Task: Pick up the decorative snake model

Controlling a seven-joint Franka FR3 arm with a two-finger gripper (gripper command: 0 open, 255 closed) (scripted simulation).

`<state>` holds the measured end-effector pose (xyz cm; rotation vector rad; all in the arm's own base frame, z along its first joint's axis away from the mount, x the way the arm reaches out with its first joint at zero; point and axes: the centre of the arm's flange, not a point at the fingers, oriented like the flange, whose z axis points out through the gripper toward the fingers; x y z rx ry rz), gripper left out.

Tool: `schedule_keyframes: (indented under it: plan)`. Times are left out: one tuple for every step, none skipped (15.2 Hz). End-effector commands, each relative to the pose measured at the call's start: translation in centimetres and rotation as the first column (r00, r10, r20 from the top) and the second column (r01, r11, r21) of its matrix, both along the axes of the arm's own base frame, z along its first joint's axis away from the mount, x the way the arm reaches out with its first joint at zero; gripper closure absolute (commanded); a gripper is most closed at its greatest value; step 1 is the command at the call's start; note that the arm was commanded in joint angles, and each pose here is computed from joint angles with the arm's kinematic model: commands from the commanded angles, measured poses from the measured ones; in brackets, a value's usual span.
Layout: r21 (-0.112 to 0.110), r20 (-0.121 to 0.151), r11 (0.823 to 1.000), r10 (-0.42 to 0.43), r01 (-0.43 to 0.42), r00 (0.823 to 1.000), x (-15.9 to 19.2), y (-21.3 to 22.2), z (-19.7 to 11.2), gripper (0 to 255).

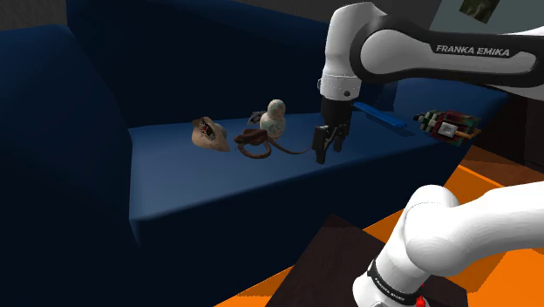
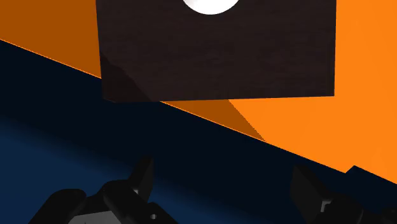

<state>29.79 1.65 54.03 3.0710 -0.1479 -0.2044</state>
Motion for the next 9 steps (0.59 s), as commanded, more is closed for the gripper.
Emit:
schedule_keyframes:
  plan:
    - [0.0,0.0,1.0,0.0,0.0,1.0,0.0,0.0,0.0,0]
    - [-0.011,0.024,1.0,0.009,-0.009,1.0,0.7,-0.3,-0.5,0]
    - [-0.021,0.048,1.0,0.019,-0.018,0.999,1.4,-0.7,-1.0,0]
    - [-0.032,0.072,0.999,0.029,-0.027,0.997,2.2,-1.0,-1.4,0]
    - [-0.043,0.096,0.998,0.039,-0.035,0.995,3.0,-1.3,-1.8,0]
    - [-0.055,0.119,0.998,0.05,-0.043,0.992,3.7,-1.7,-2.2,0]
    - [-0.066,0.143,0.996,0.06,-0.051,0.988,4.5,-2.0,-2.6,0]
    - [-0.078,0.166,0.995,0.071,-0.059,0.984,5.3,-2.3,-3.0,0]
    - [-0.09,0.189,0.994,0.082,-0.066,0.979,6.1,-2.6,-3.3,0]
